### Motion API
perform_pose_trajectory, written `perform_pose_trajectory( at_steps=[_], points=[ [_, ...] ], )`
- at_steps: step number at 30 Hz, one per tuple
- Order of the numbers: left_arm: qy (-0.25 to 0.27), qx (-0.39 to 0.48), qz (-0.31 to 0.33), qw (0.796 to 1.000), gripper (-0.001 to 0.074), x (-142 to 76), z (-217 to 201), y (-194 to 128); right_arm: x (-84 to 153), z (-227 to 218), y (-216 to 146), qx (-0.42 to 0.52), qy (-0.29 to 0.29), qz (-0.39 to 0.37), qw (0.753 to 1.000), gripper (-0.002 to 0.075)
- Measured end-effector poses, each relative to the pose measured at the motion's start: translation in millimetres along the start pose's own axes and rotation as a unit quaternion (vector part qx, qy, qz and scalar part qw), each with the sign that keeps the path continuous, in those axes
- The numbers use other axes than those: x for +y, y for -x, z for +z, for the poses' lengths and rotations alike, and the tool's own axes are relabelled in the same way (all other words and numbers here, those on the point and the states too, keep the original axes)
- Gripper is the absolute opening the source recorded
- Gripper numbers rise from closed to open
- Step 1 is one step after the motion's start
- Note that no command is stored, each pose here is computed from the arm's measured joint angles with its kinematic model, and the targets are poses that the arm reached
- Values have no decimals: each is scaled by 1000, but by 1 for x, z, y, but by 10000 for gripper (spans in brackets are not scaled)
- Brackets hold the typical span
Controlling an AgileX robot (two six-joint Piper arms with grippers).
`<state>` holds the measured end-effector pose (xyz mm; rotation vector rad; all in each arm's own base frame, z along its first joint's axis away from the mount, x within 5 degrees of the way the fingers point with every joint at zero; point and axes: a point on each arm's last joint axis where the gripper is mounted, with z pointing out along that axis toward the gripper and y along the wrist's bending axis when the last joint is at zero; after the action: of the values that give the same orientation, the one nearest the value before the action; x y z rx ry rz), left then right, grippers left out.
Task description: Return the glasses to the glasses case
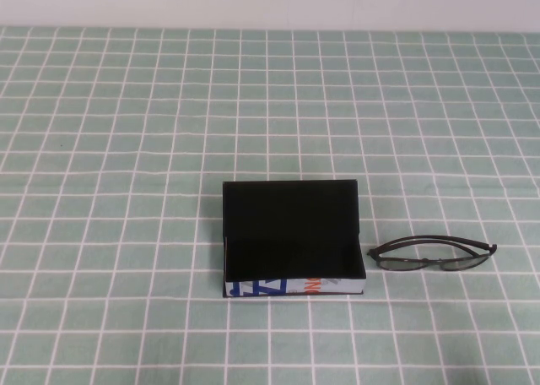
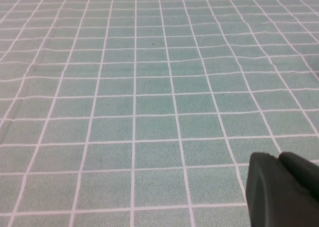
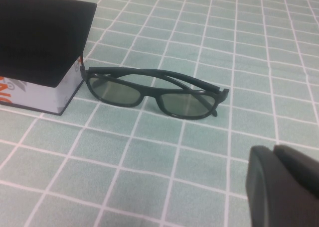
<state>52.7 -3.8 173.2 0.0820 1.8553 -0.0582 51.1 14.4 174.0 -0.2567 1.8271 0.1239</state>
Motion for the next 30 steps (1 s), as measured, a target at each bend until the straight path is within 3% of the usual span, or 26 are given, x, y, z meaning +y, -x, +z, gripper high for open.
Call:
perform_pose_trajectory(
  at_steps=[15, 20, 25, 30],
  points=[
    [0, 0, 0, 1000, -2, 0, 0, 0, -1, 0, 4, -26, -6, 3, 1000, -14],
    [0, 0, 0, 1000, -2, 0, 0, 0, -5, -2, 19, -108, -28, 3, 994, -14],
    [0, 0, 0, 1000, -2, 0, 0, 0, -12, -12, 44, -252, -66, 6, 966, -14],
    [0, 0, 0, 1000, -2, 0, 0, 0, -19, -34, 68, -420, -112, 13, 901, -14]
  ],
)
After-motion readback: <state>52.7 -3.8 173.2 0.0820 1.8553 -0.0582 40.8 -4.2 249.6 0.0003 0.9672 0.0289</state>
